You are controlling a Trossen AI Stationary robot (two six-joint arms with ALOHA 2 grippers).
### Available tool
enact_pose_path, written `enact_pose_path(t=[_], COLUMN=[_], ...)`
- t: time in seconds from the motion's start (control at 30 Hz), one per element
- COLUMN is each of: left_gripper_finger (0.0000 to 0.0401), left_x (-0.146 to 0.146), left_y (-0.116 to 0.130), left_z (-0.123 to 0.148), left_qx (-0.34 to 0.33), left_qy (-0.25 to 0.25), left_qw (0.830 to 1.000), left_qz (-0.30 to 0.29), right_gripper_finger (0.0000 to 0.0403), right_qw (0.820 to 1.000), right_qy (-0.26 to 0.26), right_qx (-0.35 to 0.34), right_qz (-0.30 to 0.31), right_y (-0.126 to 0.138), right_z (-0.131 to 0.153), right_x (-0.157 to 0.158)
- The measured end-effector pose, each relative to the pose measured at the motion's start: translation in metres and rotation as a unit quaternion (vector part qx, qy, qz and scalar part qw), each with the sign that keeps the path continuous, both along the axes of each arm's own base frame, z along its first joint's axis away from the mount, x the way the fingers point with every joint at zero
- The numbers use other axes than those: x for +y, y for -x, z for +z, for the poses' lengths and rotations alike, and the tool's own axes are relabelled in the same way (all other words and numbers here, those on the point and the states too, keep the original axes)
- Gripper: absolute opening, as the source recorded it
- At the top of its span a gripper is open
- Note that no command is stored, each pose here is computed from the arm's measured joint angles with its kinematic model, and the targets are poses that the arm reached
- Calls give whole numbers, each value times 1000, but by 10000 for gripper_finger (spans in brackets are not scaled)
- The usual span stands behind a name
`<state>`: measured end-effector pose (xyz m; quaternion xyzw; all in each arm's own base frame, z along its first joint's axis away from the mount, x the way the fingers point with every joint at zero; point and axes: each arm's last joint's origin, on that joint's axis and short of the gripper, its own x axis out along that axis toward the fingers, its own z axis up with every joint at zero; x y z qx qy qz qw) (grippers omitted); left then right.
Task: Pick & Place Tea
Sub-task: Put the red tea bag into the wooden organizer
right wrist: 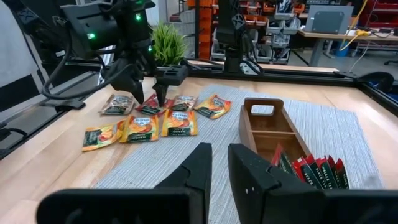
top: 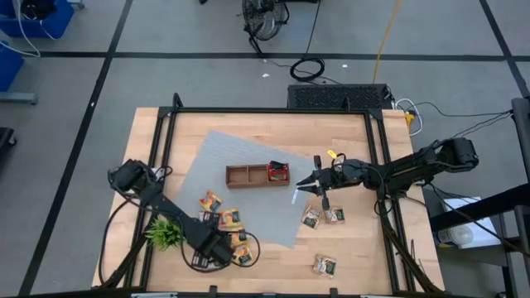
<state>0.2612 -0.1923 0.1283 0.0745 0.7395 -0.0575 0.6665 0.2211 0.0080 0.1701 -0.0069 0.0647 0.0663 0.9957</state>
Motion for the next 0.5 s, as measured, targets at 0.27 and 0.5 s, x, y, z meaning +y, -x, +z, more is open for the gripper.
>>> enact_pose_path(t=[0.27, 0.5], left_gripper_finger=[81, 11], left_x=[0, 1], left_y=[-3, -4], left_z=[-3, -1], left_qx=[-25, -22], left_qy=[1, -3], left_qw=[1000, 1000], left_qz=[6, 7], right_gripper_finger=[45, 45], right_qw=[1000, 1000], right_qy=[0, -1], right_qx=[0, 0], right_qz=[0, 0], right_y=[0, 0], right_z=[0, 0], right_x=[0, 0])
